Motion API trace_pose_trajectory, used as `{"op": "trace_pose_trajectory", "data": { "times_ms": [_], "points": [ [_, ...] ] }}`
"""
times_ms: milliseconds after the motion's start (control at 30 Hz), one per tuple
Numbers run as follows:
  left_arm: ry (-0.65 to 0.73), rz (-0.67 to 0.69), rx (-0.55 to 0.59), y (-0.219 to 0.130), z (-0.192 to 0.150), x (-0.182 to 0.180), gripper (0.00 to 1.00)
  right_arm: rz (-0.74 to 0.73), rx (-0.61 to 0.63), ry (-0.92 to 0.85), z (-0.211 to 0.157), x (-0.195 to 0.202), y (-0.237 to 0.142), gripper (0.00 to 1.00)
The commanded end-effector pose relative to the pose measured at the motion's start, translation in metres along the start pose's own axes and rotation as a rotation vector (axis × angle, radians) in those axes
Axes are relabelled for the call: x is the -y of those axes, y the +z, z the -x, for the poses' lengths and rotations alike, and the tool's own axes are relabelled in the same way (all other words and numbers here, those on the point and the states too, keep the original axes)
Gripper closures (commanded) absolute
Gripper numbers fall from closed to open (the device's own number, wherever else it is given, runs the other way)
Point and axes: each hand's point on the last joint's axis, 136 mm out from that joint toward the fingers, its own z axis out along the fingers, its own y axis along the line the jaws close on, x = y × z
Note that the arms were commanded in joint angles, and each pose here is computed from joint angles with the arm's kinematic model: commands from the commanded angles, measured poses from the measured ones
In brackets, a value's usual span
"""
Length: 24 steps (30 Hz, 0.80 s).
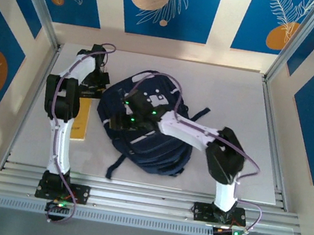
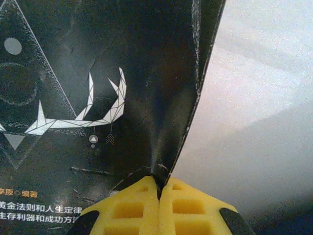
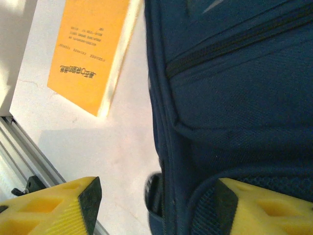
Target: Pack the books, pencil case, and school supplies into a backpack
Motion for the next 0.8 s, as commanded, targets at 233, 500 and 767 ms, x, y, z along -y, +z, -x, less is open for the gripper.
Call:
{"op": "trace_pose_trajectory", "data": {
  "times_ms": [233, 500, 767],
  "points": [
    [-0.023, -0.096, -0.151, 0.012, -0.044, 0.021, 1.00, -0.493, 0.050, 0.208, 0.014, 0.139, 0.006, 0.41],
    [0.019, -0.112, -0.145, 0.006, -0.050, 0.042, 1.00, -0.689, 0.148, 0.509, -0.004, 0.260, -0.072, 0.43],
    [0.064, -0.166, -0.172, 0.003, -0.077, 0.084, 1.00, -0.706, 0.254, 0.588, -0.007, 0.302, -0.139, 0.43]
  ]
}}
